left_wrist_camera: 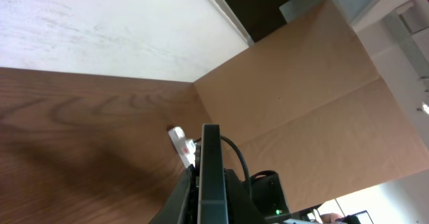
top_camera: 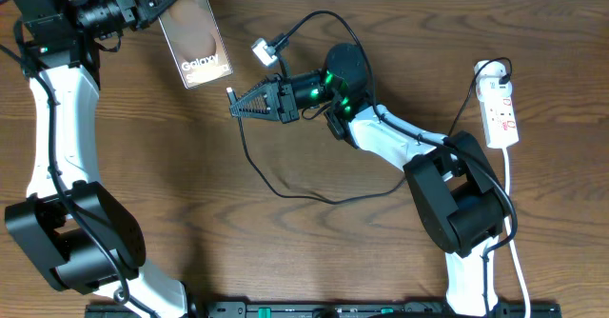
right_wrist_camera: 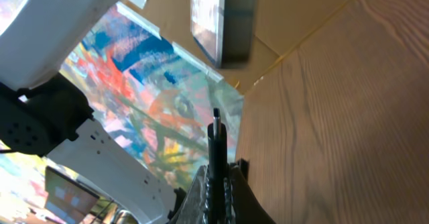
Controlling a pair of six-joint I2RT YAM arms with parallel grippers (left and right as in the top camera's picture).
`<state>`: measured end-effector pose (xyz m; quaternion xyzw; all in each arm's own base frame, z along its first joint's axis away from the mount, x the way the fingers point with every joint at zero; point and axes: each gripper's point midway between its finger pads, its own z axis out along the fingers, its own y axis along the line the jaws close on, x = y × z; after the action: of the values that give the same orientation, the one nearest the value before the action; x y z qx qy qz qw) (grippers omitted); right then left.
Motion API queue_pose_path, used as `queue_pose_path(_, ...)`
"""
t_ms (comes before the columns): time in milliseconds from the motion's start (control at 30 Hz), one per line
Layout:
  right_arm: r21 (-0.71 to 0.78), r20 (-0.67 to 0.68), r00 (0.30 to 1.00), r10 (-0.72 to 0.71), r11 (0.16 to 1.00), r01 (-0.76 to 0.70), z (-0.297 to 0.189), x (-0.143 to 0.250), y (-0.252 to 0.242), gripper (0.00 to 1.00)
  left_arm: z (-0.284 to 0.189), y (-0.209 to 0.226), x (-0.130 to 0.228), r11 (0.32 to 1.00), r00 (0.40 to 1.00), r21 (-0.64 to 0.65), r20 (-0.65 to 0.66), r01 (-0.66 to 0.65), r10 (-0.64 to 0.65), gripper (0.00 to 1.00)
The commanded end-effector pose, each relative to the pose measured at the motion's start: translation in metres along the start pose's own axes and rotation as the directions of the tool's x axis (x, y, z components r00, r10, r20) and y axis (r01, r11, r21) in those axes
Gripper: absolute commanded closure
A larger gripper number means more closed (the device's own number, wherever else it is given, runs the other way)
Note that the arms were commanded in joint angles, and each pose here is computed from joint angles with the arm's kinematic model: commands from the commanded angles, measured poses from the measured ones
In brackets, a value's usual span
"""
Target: Plug charger to phone and switch on socket
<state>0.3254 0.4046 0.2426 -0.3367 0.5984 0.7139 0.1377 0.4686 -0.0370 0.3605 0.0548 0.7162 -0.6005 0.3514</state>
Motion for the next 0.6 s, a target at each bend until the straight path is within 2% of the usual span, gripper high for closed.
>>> queue_pose_path(0, 0.002, 0.012, 1.000, -0.007, 1.000, 0.007, 0.002, -0.002, -0.001, 0.99, 0.006, -0.010, 0.001, 1.000, 1.000, 0.012, -0.010, -0.013, 0.013, 0.93)
queue_pose_path(567, -0.005, 0.004, 1.000, -0.030, 1.000, 0.030, 0.002, -0.001, 0.001, 0.99, 0.020, -0.011, 0.004, 1.000, 1.000, 0.008, -0.014, -0.015, 0.015, 0.93)
